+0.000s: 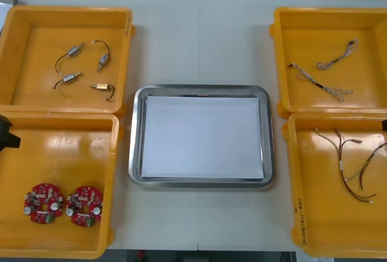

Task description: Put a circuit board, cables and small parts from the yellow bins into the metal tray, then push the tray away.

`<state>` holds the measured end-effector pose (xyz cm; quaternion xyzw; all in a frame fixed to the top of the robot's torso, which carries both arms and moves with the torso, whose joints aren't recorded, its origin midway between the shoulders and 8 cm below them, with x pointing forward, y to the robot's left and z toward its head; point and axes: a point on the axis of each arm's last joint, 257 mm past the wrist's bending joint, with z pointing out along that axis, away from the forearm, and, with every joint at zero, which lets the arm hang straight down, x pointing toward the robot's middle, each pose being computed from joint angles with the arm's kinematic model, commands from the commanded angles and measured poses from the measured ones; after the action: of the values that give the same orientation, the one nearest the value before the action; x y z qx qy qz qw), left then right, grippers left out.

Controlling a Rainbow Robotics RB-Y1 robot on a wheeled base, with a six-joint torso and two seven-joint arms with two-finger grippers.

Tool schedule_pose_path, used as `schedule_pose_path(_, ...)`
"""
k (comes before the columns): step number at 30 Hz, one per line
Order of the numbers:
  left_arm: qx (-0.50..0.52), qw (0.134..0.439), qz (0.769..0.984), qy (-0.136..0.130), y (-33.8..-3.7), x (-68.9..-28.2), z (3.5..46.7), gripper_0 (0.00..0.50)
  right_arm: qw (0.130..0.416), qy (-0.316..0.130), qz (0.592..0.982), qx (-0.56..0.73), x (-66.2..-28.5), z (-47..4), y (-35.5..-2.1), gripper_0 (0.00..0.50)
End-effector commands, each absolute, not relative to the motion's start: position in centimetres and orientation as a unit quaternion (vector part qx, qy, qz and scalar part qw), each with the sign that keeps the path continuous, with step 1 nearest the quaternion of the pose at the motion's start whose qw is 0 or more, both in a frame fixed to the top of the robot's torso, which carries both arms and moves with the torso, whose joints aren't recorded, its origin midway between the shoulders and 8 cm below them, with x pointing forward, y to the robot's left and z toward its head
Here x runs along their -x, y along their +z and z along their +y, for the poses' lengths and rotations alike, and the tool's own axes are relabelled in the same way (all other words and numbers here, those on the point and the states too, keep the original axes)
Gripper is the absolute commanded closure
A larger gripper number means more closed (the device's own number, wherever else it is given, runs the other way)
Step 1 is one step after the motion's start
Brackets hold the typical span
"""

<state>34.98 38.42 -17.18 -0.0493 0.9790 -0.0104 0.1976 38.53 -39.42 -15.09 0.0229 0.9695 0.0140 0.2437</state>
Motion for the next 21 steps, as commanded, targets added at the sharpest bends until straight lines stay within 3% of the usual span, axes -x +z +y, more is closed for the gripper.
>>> schedule_pose_path(1, 0.077, 0.189, 0.979, 0.004, -18.0, -32.7, 39.6, 0.000, 0.253, 0.021, 0.966, -0.052, -38.1, -39.6, -14.9, 0.000)
schedule_pose_path(10, 0.073, 0.223, 0.972, 0.001, -18.9, -32.3, 39.5, 0.000, 0.228, 0.029, 0.970, -0.079, -36.0, -40.7, -17.3, 0.000)
schedule_pose_path(21, 0.075, 0.239, 0.968, -0.005, -20.9, -31.2, 39.8, 0.000, 0.206, 0.030, 0.970, -0.123, -33.7, -42.2, -19.8, 0.000)
